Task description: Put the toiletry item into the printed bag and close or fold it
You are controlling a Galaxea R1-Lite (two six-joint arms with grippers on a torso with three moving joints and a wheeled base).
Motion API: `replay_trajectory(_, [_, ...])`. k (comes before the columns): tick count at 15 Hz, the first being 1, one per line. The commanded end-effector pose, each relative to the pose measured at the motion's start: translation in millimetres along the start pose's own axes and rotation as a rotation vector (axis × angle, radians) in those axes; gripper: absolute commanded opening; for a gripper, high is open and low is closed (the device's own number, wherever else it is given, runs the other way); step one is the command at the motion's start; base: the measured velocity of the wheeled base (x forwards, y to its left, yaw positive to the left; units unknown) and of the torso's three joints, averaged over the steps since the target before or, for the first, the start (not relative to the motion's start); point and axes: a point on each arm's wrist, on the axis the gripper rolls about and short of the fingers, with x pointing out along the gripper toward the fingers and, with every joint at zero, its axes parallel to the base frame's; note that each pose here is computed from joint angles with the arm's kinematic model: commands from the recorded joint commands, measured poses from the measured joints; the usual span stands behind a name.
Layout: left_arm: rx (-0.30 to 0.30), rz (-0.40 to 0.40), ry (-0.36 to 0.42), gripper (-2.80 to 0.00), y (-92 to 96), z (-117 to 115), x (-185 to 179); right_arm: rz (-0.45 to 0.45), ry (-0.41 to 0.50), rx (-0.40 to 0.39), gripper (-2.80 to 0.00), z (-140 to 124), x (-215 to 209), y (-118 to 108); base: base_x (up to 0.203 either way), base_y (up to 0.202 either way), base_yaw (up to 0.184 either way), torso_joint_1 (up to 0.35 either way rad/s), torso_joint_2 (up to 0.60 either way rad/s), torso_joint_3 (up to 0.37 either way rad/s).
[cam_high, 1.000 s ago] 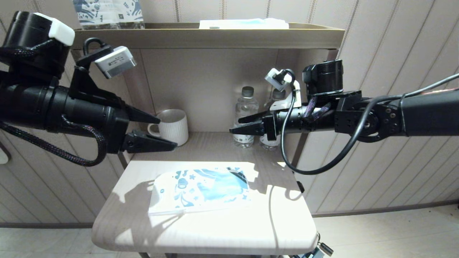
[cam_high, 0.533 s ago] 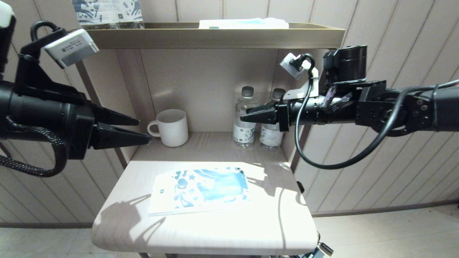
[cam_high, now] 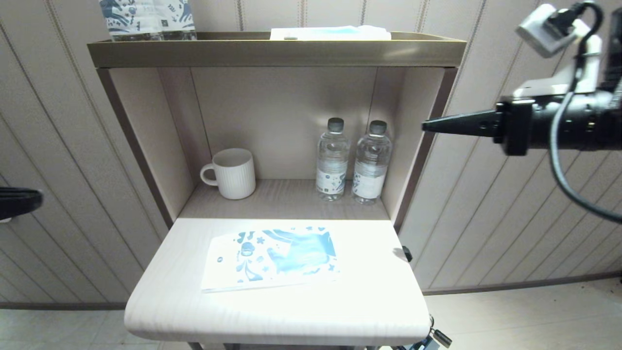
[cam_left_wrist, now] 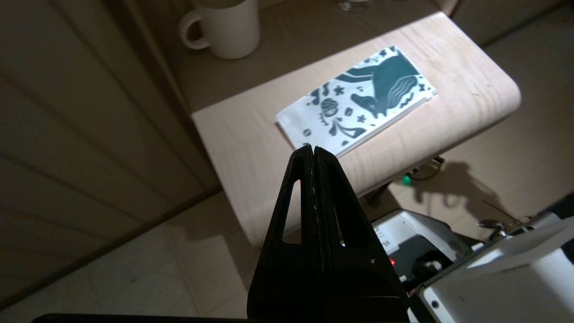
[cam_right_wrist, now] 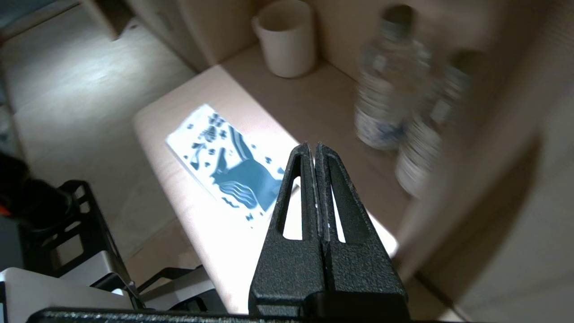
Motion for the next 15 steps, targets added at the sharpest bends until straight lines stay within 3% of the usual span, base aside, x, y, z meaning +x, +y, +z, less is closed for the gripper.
replay_trajectory(1, [-0.008, 0.107, -0.089, -2.80, -8.9, -25, -47, -0.127, -0.031, -0.007, -2.80, 6, -60, 25, 0.000, 0.000, 0.000, 0.000, 0.00, 0.000])
replay_trajectory(3, [-0.040, 0.237, -0.088, -2.80, -13.5, -51, -72, -0.263, 0.015, 0.077, -2.80, -9, -96, 39, 0.000, 0.000, 0.000, 0.000, 0.00, 0.000])
replay_trajectory(5, [-0.089, 0.342, -0.002, -2.80, -18.7, -80, -91, -0.375, 0.067, 0.184, -2.80, -25, -123, 59, 0.000, 0.000, 0.000, 0.000, 0.00, 0.000])
replay_trajectory(8, [-0.308, 0.468, 0.087, -2.80, -29.3, -93, -105, -0.503, 0.113, 0.310, -2.80, -40, -145, 84, 0.000, 0.000, 0.000, 0.000, 0.00, 0.000])
replay_trajectory(12, [-0.374, 0.500, 0.038, -2.80, -46.8, -135, -129, -0.548, 0.110, 0.293, -2.80, -41, -151, 102, 0.000, 0.000, 0.000, 0.000, 0.00, 0.000])
replay_trajectory(14, [-0.462, 0.589, 0.061, -2.80, -62.4, -150, -127, -0.575, 0.112, 0.293, -2.80, -35, -154, 105, 0.000, 0.000, 0.000, 0.000, 0.00, 0.000])
replay_trajectory(15, [-0.491, 0.595, 0.051, -2.80, -71.2, -161, -128, -0.603, 0.128, 0.306, -2.80, -31, -155, 107, 0.000, 0.000, 0.000, 0.000, 0.00, 0.000])
